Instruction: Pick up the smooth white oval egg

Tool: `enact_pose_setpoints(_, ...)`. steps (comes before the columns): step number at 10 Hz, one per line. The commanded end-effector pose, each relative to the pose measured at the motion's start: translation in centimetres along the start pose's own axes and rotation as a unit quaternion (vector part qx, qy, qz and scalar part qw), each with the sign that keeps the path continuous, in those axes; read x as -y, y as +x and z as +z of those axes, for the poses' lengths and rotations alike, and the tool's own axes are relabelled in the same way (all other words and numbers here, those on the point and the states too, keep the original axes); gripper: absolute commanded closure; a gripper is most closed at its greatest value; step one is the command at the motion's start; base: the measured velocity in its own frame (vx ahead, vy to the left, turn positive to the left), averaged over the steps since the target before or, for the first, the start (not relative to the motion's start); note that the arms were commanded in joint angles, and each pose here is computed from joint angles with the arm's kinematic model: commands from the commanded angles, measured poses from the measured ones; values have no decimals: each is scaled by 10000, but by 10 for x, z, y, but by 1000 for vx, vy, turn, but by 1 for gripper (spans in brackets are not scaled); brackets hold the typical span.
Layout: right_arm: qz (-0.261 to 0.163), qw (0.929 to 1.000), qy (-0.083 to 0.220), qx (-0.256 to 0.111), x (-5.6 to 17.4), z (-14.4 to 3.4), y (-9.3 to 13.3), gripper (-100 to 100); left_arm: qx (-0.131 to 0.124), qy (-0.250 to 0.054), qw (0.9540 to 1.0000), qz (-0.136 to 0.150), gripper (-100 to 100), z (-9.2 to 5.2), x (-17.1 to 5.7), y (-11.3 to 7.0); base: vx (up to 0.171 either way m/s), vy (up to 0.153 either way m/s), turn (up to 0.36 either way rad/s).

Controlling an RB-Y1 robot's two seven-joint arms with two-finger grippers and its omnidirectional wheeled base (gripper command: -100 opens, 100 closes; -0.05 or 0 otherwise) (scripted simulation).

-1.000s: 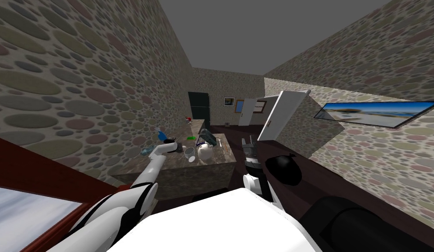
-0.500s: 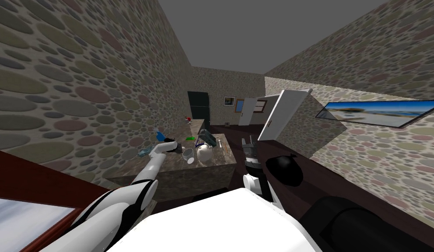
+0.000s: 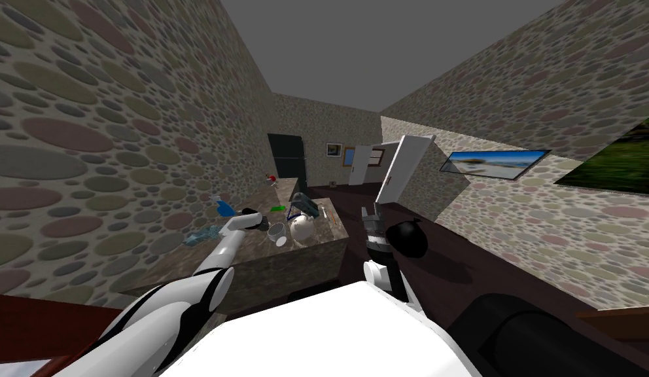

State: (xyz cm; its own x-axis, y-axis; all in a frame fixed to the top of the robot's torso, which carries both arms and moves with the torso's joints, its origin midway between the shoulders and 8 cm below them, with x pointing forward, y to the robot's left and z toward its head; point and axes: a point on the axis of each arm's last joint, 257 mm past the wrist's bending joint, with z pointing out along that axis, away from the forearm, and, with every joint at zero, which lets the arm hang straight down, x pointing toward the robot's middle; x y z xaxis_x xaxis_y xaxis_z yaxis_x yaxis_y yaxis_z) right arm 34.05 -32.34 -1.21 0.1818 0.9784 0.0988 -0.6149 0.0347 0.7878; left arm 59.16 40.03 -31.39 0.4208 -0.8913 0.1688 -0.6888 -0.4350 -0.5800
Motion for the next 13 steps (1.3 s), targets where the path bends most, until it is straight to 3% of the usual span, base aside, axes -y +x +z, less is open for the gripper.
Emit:
enact_pose_setpoints(1, 0, 10000, 0, 0, 0, 0, 0, 0, 102, 42, 9998, -146, -100, 2, 3, -12, -80, 44, -182)
enact_pose_setpoints(5, -1, 10000, 1, 0, 0, 0, 0, 0, 346, 122, 9982, -482, -100, 8, 8, -42, -59, 58, -221)
enact_pose_setpoints(6, 0, 10000, 0, 0, 0, 0, 0, 0, 311, 102, 9986, -425, -100, 8, 5, -36, -31, 22, -57)
enact_pose_setpoints(7, -1, 10000, 1, 1, 0, 0, 0, 0, 313, 112, 9985, -439, 100, 8, 6, -37, -7, 3, 10)
enact_pose_setpoints(11, -1, 10000, 1, 1, 0, 0, 0, 0, 313, 105, 9985, -436, 100, 8, 5, -37, 0, 0, 0)
enact_pose_setpoints(12, -1, 10000, 1, 1, 0, 0, 0, 0, 314, 105, 9985, -437, 0, 8, 5, -37, 0, 0, 0)
enact_pose_setpoints(13, -1, 10000, 1, 1, 0, 0, 0, 0, 226, 82, 9992, -316, 100, 6, 6, -27, 52, -37, 335)
